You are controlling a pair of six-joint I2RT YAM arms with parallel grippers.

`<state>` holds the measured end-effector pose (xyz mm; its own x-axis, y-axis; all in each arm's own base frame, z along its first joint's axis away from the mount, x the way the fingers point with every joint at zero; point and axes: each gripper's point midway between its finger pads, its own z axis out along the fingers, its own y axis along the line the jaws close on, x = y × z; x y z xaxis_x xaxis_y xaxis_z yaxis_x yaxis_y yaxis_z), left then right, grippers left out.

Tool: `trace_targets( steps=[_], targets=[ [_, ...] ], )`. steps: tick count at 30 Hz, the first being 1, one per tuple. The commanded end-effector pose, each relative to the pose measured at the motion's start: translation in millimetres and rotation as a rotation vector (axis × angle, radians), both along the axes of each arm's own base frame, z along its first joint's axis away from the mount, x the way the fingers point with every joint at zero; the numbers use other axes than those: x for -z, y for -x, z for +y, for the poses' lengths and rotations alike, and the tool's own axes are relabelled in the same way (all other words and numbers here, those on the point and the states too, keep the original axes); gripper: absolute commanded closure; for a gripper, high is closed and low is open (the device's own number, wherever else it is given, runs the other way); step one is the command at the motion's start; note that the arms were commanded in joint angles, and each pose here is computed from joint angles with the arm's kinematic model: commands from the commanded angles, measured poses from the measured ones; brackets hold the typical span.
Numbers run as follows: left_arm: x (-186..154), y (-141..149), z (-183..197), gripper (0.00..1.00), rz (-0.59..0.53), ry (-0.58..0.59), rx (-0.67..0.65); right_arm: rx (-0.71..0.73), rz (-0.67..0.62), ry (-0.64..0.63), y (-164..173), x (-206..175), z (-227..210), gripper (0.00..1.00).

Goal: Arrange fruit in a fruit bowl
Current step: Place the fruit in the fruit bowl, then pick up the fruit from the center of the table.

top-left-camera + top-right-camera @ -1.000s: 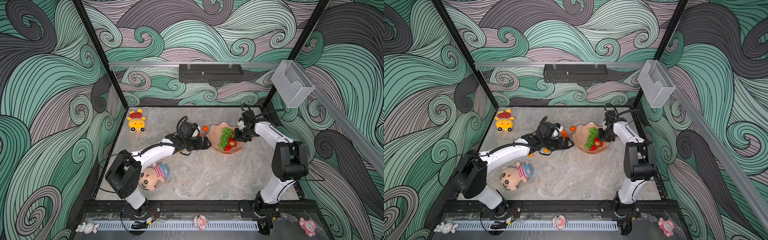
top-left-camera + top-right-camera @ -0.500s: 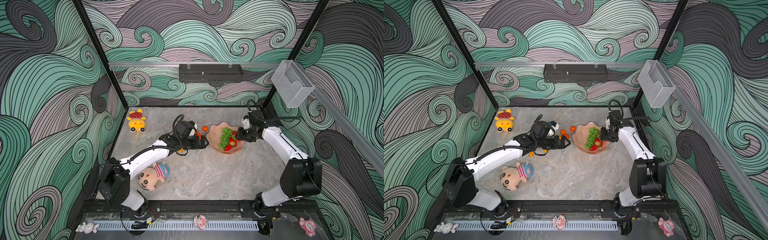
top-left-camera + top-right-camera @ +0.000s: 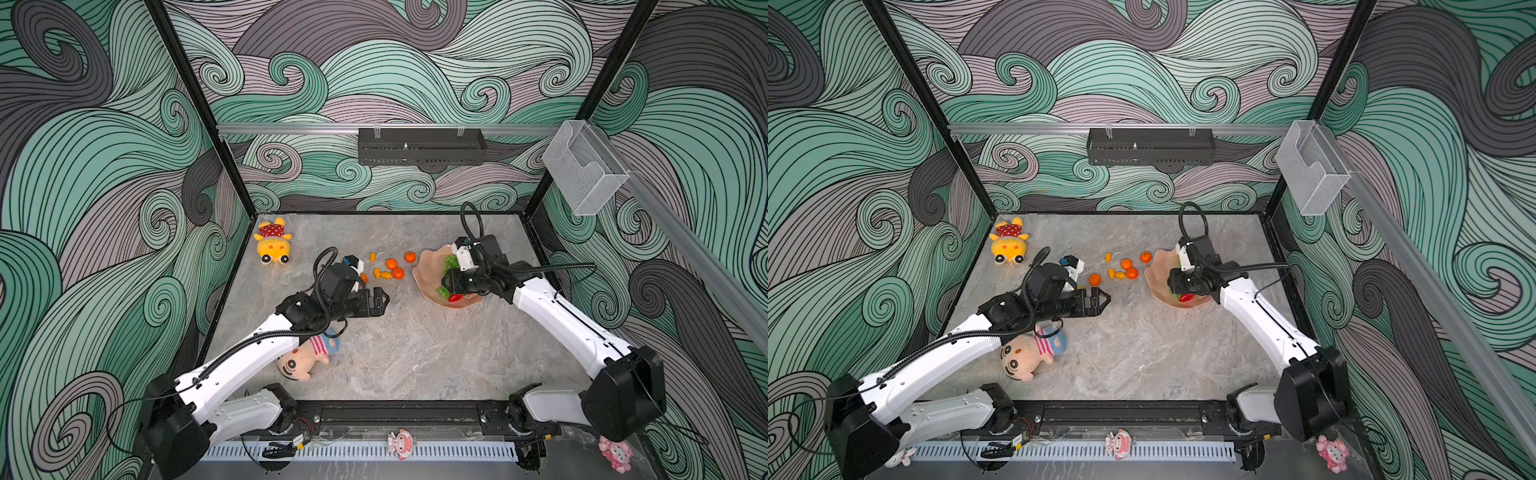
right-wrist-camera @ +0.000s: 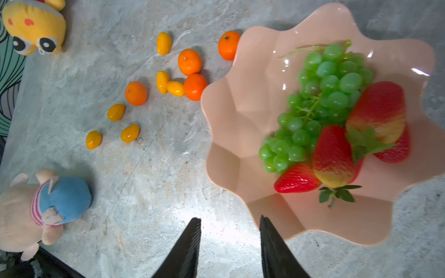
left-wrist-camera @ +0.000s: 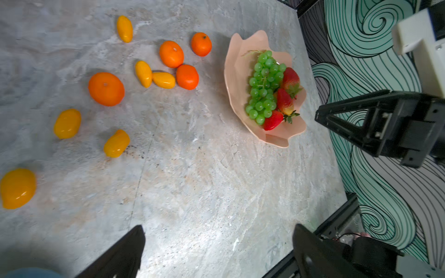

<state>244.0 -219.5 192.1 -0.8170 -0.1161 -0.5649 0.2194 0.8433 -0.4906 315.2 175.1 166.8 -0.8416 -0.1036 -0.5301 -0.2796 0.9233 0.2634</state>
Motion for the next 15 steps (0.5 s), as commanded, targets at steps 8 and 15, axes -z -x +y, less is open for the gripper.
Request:
trace_targets(
  steps=[8,15],
  targets=[
    [-3,7,58,0.02,-0.021,-0.072,-0.172,-0.155,0.015,0.046,-8,26,98,0.56],
    [7,3,93,0.02,0.050,-0.018,-0.270,-0.234,0.041,0.052,-15,44,144,0.54]
  ],
)
